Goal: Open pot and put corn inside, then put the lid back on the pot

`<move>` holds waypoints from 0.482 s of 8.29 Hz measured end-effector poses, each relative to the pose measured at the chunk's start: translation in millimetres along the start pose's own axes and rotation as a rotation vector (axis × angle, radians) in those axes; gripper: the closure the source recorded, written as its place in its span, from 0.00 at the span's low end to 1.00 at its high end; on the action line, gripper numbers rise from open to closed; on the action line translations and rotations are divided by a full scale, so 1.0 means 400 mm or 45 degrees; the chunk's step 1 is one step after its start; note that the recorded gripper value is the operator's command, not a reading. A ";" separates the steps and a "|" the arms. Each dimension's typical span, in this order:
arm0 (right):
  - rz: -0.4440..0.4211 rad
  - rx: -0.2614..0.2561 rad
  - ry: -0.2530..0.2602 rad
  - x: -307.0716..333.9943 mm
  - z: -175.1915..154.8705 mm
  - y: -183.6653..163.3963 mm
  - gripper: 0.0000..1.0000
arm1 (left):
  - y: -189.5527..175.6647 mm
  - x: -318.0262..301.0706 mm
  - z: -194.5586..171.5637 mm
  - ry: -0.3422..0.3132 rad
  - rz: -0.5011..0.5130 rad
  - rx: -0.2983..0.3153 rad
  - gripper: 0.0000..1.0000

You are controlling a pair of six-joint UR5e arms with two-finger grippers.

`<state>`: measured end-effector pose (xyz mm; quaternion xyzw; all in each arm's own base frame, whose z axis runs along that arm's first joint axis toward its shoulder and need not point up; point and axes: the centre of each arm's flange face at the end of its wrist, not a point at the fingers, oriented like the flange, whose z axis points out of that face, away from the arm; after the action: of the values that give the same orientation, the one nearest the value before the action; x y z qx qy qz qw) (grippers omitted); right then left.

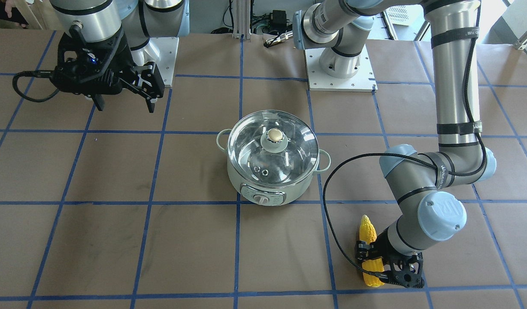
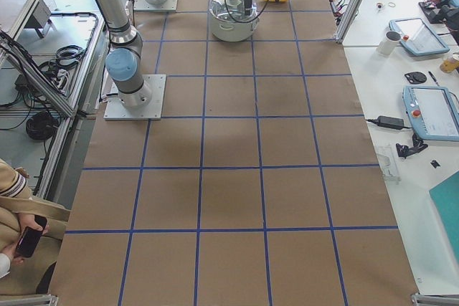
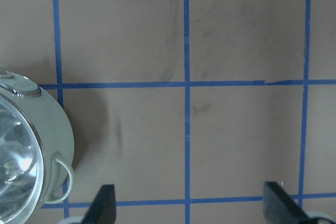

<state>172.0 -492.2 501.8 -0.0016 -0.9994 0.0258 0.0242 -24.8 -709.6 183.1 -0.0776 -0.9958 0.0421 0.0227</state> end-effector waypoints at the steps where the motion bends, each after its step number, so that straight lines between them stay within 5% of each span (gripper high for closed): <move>1: 0.010 0.009 -0.015 -0.004 0.026 -0.031 0.00 | 0.001 -0.001 -0.012 -0.013 -0.001 0.001 1.00; 4: 0.048 0.138 -0.016 0.026 0.000 -0.071 0.00 | 0.018 0.007 -0.114 -0.032 -0.003 -0.022 1.00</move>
<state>161.6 -520.6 503.6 -0.0190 -0.9964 0.0805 0.0177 -24.2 -698.4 227.8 -0.0763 -0.9964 0.0346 0.0095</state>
